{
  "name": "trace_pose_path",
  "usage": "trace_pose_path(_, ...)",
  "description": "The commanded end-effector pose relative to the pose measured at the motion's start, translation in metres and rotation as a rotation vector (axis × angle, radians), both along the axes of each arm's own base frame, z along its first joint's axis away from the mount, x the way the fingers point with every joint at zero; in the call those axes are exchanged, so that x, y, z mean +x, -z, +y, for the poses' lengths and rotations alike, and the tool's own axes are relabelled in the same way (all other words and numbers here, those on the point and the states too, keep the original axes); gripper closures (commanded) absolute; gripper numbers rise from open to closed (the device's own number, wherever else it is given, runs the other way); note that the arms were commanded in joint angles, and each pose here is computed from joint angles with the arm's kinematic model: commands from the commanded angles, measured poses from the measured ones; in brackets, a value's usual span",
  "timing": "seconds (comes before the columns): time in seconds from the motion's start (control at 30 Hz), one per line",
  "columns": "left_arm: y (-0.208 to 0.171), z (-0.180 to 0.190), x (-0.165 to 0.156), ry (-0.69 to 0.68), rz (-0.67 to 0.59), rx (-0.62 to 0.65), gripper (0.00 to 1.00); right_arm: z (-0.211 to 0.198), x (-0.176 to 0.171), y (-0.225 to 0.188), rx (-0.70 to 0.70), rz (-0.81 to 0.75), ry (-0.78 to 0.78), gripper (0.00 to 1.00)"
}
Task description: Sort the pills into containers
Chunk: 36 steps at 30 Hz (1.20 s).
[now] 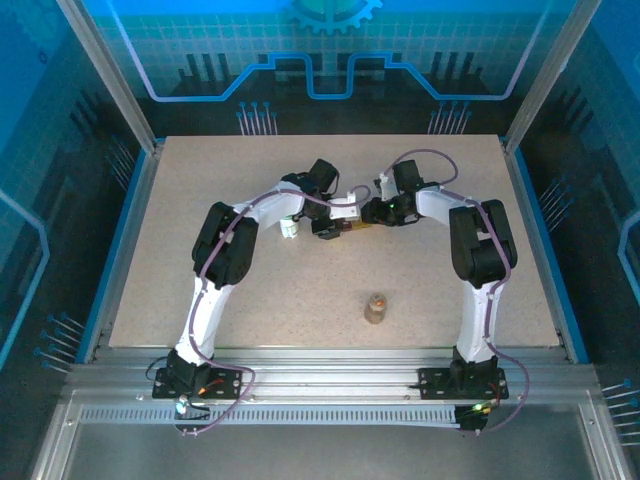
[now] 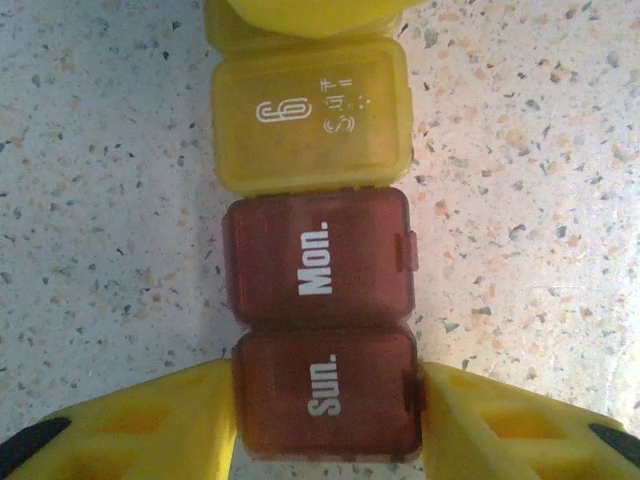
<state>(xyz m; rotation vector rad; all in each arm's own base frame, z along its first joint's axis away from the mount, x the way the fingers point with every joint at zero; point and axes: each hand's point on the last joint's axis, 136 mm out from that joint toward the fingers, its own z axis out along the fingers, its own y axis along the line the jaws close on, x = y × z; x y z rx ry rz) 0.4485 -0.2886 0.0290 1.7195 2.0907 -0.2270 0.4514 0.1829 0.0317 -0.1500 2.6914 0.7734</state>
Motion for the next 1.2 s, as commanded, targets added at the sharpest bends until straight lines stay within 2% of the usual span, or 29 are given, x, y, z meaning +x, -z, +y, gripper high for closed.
trace_pose_path(0.0,0.004,-0.009,0.003,0.012,-0.001,-0.018,0.50,-0.003,-0.020,0.035,-0.090,0.095,-0.018,0.63)
trace_pose_path(0.07,0.004,-0.010,0.002,0.014,0.005,-0.018,0.52,-0.003,-0.020,0.036,-0.097,0.096,-0.019,0.63)
trace_pose_path(0.17,0.001,-0.009,0.002,0.014,0.016,-0.017,0.70,-0.005,-0.020,0.038,-0.115,0.098,-0.018,0.64)
trace_pose_path(0.2,0.000,-0.009,0.001,0.012,0.021,-0.020,0.71,-0.005,-0.021,0.038,-0.119,0.097,-0.018,0.64)
trace_pose_path(0.4,-0.011,-0.007,-0.003,-0.051,0.097,-0.064,0.66,-0.012,-0.022,0.044,-0.183,0.104,0.009,0.67)
trace_pose_path(0.6,-0.027,0.000,-0.001,-0.172,0.258,-0.148,0.57,-0.012,-0.025,0.050,-0.271,0.104,-0.003,0.69)
trace_pose_path(0.93,-0.030,0.009,0.016,-0.243,0.221,-0.157,0.52,-0.012,-0.025,0.050,-0.280,0.108,-0.006,0.69)
trace_pose_path(1.17,-0.029,0.020,0.037,-0.288,0.128,-0.124,0.51,-0.011,-0.026,0.050,-0.287,0.110,-0.012,0.69)
